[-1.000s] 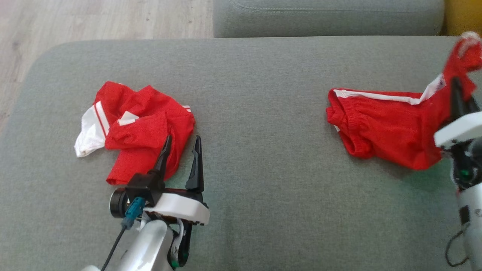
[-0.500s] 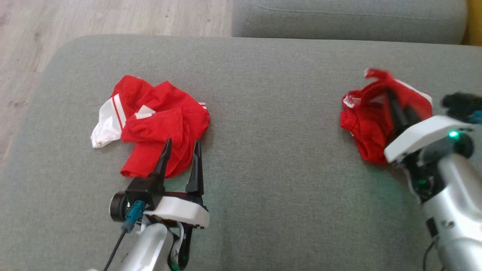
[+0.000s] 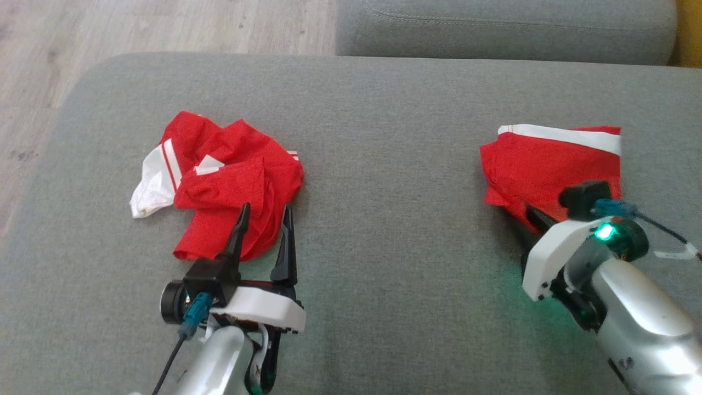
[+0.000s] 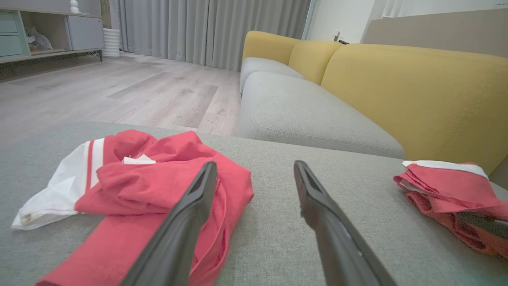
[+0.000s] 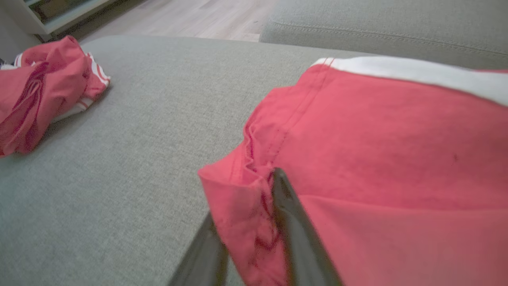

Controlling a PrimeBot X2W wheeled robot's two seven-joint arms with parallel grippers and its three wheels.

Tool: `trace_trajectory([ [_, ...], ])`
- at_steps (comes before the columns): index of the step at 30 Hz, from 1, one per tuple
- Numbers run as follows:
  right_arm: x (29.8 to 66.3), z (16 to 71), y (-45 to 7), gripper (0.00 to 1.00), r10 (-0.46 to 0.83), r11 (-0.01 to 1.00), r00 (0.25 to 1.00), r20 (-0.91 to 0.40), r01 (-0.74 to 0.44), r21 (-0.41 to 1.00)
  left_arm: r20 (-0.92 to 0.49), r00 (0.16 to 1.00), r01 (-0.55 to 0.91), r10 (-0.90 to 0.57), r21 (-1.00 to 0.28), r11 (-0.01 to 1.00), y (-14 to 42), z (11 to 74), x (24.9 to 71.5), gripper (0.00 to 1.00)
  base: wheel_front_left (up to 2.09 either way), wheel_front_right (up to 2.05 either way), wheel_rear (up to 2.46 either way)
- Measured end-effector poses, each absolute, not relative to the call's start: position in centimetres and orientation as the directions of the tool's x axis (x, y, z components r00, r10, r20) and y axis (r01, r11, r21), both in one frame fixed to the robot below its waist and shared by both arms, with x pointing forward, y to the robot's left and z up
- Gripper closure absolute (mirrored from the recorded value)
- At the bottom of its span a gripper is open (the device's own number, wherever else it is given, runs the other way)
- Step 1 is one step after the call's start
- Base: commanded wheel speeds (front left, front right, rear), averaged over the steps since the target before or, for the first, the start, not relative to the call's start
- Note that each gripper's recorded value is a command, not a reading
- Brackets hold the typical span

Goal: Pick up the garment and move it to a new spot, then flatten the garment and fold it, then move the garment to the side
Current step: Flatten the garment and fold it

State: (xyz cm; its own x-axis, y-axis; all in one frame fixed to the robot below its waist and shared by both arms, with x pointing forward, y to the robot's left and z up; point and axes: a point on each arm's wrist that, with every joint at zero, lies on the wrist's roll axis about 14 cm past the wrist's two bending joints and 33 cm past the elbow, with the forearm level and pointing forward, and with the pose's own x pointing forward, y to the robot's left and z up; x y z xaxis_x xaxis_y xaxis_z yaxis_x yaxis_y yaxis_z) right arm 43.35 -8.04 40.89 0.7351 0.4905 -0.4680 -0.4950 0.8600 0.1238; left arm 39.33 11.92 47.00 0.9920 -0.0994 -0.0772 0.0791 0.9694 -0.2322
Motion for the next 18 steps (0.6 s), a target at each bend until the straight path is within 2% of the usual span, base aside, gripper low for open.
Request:
trace_trajectory([
  [4, 42.4, 40.5, -7.9, 0.0, 0.502, 0.835, 0.713, -0.49, -0.546, 0.06, -0.072, 0.99, 0.1, -0.119, -0.234, 0.967, 11.2, 47.2, 39.5, 0.0, 0.0, 0.0, 0.0],
  [8, 42.6, 41.5, -9.8, 0.0, 0.477, 0.843, 0.75, -0.458, -0.538, -0.002, -0.057, 0.988, 0.126, -0.143, -0.236, 0.964, 10.4, 47.6, 39.7, 0.0, 0.0, 0.0, 0.0],
  [14, 45.3, 47.7, -14.9, 0.0, 0.365, 0.927, 0.906, -0.213, -0.374, -0.004, 0.001, 0.987, 0.153, -0.158, -0.235, 0.96, 9.8, 49.5, 40.4, 0.0, 0.0, 0.0, 0.0],
  [18, 45.6, 51.4, -17.9, 0.0, 0.271, 0.962, 0.961, -0.049, -0.27, 0.024, 0.039, 0.983, 0.185, -0.181, -0.23, 0.955, 9.1, 50.7, 40.7, 0.0, 0.0, 0.0, 0.0],
])
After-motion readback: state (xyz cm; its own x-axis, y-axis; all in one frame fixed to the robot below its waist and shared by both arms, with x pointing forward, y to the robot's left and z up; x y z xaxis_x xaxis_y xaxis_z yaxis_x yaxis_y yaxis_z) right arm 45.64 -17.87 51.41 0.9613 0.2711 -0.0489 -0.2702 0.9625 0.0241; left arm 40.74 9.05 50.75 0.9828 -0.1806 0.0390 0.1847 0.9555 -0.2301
